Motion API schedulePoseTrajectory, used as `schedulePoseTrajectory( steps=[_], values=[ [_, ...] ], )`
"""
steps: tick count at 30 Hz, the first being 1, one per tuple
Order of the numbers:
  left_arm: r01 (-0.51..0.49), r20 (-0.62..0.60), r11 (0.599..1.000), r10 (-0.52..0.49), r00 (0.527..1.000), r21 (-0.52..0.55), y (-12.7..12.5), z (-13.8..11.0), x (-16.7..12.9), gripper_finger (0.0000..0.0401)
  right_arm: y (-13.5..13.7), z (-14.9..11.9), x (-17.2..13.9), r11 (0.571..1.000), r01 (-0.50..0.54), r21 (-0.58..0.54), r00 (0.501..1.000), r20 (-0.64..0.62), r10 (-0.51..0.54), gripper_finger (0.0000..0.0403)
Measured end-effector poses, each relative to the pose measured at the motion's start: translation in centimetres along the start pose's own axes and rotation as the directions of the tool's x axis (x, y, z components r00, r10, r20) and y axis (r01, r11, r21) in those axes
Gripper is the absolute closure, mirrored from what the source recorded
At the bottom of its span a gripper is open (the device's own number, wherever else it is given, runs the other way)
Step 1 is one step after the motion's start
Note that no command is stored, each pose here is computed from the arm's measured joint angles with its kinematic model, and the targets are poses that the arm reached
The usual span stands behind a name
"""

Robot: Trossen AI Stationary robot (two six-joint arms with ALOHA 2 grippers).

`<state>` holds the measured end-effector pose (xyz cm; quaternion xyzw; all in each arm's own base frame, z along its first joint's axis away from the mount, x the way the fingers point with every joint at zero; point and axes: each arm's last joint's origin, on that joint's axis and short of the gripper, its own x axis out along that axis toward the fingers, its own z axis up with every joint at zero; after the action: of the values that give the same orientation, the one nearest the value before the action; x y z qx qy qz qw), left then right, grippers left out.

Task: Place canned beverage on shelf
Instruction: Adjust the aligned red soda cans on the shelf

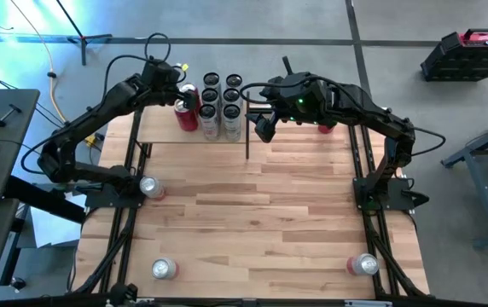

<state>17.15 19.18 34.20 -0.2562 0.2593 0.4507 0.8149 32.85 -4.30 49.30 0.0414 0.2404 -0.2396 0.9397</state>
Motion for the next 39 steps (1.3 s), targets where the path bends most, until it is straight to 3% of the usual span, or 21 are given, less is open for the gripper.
schedulePoseTrajectory(
  steps=[21, 31, 39],
  values=[
    [-0.04, 0.0, 0.999, 0.04, 0.999, -0.006, 0.16, 0.04, 0.47, 0.001, -0.04, 0.01, 0.01, 1.0, 0.003, -0.003, 1.0, 0.0, -0.003, 0.0054],
    [-0.039, 0.002, 0.999, 0.039, 0.999, -0.013, 0.15, 0.06, 0.48, 0.0062, -0.04, 0.01, 0.01, 1.0, 0.003, -0.003, 1.0, 0.0, -0.003, 0.0054],
    [-0.028, 0.039, 0.999, 0.028, 0.999, -0.017, 0.04, 0.42, 0.52, 0.0068, -0.04, 0.01, 0.01, 1.0, 0.003, -0.002, 1.0, 0.0, -0.003, 0.0054]
  ],
)
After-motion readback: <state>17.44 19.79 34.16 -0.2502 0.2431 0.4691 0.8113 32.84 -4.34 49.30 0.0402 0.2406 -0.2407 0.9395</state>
